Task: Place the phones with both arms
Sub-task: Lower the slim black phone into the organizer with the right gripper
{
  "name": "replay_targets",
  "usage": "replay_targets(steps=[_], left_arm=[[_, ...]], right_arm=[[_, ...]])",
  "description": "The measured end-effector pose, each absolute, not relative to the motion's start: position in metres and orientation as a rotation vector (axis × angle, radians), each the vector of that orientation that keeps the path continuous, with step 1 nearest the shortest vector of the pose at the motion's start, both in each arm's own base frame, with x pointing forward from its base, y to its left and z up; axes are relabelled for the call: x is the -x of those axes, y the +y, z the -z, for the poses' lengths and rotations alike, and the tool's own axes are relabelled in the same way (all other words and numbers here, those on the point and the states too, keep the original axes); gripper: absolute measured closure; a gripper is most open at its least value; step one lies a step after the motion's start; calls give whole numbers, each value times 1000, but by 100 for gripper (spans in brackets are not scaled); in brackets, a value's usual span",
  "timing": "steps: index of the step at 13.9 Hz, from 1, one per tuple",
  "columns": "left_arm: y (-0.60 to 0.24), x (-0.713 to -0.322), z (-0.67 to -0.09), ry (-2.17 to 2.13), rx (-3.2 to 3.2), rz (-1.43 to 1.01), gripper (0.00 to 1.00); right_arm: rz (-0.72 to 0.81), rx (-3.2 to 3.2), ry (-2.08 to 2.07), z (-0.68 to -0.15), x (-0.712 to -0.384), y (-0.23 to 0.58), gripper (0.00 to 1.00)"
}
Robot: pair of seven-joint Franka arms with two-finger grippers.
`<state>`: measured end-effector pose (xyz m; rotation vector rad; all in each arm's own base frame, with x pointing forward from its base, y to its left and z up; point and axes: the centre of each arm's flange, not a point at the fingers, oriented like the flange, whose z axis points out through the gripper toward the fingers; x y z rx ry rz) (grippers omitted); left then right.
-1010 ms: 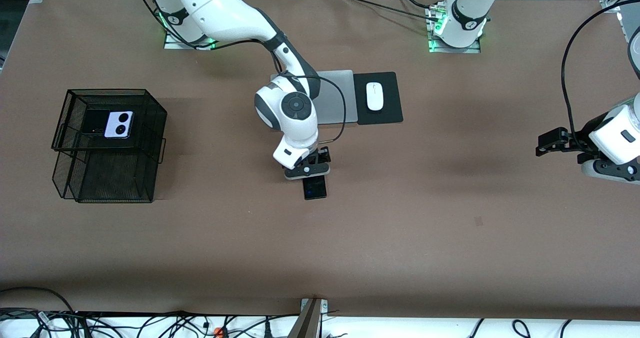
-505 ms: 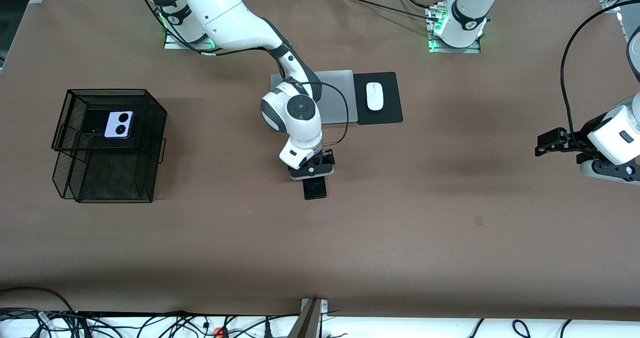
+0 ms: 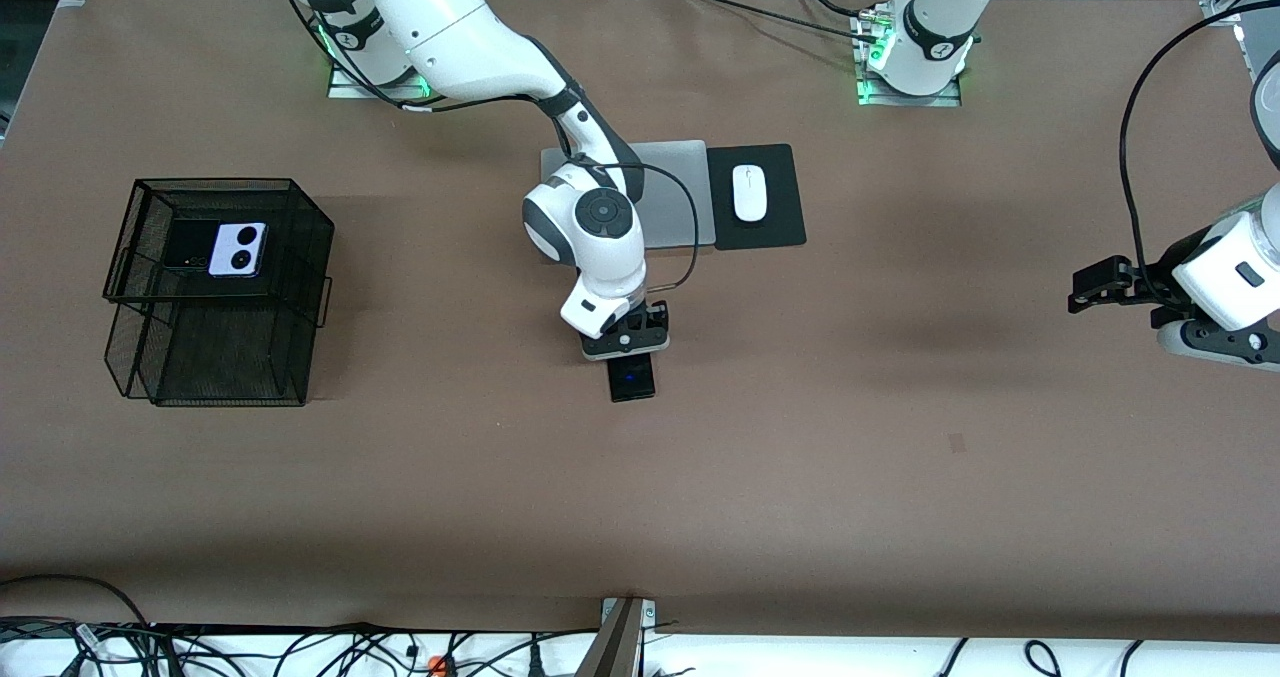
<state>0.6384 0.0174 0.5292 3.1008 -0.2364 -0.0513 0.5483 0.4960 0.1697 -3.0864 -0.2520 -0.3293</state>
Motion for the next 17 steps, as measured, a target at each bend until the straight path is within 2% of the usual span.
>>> replay_targets(steps=[4,8,11,14,17], left_arm=[[17,-639,-529,-238,-3100,50,0],[17,-639,-529,-238,-3100,50,0],[16,-639,-529,-239,-3100,50,0],[16,-639,-529,-239,-3100,50,0],[16,-639,-529,-239,-3100,50,0]], right_arm=[[358,3139,-198,-185,-573,473,19],[367,3218,-78,-255,-604,434,19],[420,3290,5,-308,-642,369,19],[275,3370,40,-343,-681,257,19],[77,3349,-20,-366,-703,142,19]])
